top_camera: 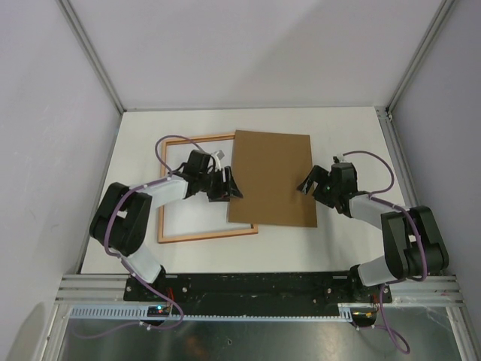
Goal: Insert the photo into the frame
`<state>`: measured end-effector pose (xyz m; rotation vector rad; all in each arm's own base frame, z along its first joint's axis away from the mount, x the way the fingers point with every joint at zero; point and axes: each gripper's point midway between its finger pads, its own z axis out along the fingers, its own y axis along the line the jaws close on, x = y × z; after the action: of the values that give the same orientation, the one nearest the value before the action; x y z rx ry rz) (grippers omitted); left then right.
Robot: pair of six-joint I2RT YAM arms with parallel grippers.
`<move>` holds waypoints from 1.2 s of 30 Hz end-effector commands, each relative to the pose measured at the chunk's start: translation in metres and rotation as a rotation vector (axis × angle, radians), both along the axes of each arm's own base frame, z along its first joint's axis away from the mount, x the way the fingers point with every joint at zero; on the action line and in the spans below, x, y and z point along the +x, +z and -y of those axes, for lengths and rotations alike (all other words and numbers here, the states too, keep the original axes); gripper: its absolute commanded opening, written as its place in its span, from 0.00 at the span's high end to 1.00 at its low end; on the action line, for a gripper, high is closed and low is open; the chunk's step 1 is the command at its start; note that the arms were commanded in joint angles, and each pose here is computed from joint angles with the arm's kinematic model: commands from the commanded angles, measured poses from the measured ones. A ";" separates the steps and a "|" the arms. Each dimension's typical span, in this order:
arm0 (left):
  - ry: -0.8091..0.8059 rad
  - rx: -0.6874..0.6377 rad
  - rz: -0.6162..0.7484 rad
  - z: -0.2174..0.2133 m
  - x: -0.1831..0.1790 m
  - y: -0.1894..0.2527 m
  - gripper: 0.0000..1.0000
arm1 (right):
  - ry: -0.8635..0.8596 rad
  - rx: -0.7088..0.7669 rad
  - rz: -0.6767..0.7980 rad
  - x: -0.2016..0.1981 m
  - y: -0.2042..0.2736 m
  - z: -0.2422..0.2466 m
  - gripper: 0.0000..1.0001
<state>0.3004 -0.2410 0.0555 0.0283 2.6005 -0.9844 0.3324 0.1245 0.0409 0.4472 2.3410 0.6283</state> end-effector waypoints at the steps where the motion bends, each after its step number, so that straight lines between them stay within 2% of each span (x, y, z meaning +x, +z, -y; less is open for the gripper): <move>1: 0.010 -0.027 0.021 -0.006 0.002 0.003 0.35 | 0.040 0.000 -0.141 -0.027 -0.028 -0.006 0.09; 9: 0.016 -0.019 -0.003 -0.011 0.000 -0.006 0.36 | 0.041 0.001 -0.139 -0.026 -0.027 -0.007 0.09; 21: -0.014 -0.115 -0.014 0.007 0.008 0.008 0.43 | 0.086 0.004 -0.145 -0.020 -0.028 -0.024 0.10; 23: -0.015 -0.132 -0.010 0.010 0.009 0.013 0.49 | 0.091 0.000 -0.146 -0.019 -0.029 -0.025 0.10; 29: -0.014 -0.171 0.025 0.012 0.009 0.036 0.77 | 0.111 -0.009 -0.141 -0.018 -0.028 -0.031 0.10; 36: -0.027 -0.217 0.052 0.013 -0.003 0.058 0.98 | 0.143 -0.024 -0.122 -0.013 -0.021 -0.043 0.10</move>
<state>0.3007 -0.2336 0.0674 -0.1113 2.5829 -1.1191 0.3511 0.1405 0.0401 0.3737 2.3559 0.5795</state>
